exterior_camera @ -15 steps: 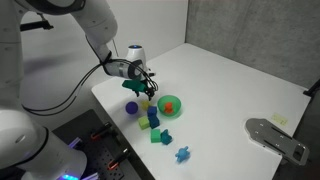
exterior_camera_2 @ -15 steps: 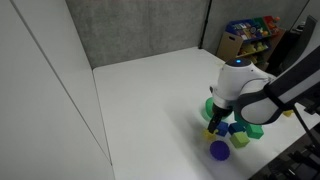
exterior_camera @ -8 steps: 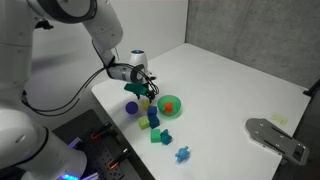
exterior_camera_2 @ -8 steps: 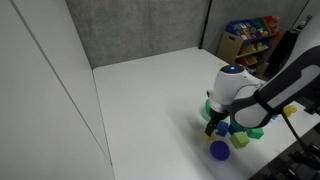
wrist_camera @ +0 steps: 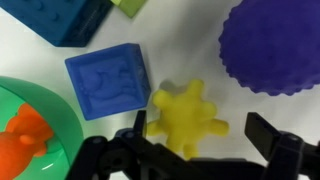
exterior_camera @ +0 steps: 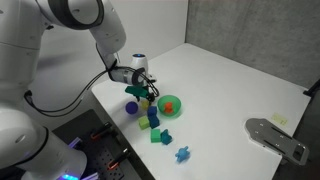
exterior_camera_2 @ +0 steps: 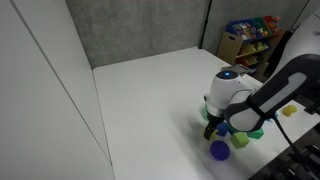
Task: Put the star toy in the bowl
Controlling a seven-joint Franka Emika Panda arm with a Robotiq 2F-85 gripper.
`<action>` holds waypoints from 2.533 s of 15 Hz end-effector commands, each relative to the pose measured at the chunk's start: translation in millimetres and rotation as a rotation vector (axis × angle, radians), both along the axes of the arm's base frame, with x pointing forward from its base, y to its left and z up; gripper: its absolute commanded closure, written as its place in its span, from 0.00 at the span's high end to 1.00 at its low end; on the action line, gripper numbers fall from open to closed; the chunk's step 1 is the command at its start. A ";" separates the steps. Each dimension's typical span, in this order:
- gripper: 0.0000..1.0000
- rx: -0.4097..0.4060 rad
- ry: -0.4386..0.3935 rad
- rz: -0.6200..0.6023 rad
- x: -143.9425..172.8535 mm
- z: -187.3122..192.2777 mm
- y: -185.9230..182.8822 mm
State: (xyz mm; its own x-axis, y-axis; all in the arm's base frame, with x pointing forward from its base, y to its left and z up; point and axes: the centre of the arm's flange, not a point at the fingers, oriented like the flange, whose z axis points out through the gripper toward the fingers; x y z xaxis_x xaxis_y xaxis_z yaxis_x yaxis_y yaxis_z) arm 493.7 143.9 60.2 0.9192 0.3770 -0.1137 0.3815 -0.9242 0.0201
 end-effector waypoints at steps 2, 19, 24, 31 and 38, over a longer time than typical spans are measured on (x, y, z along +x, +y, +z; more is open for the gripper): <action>1.00 0.020 0.001 0.039 5.2 -4.0 7.8; 0.96 -0.021 0.033 0.007 4.2 -17.2 -10.4; 0.50 -0.025 0.025 0.011 4.2 -13.9 -7.7; 0.21 -0.013 -0.011 0.014 3.5 18.3 -3.6; 0.18 0.021 -0.109 -0.014 18.7 98.2 -12.7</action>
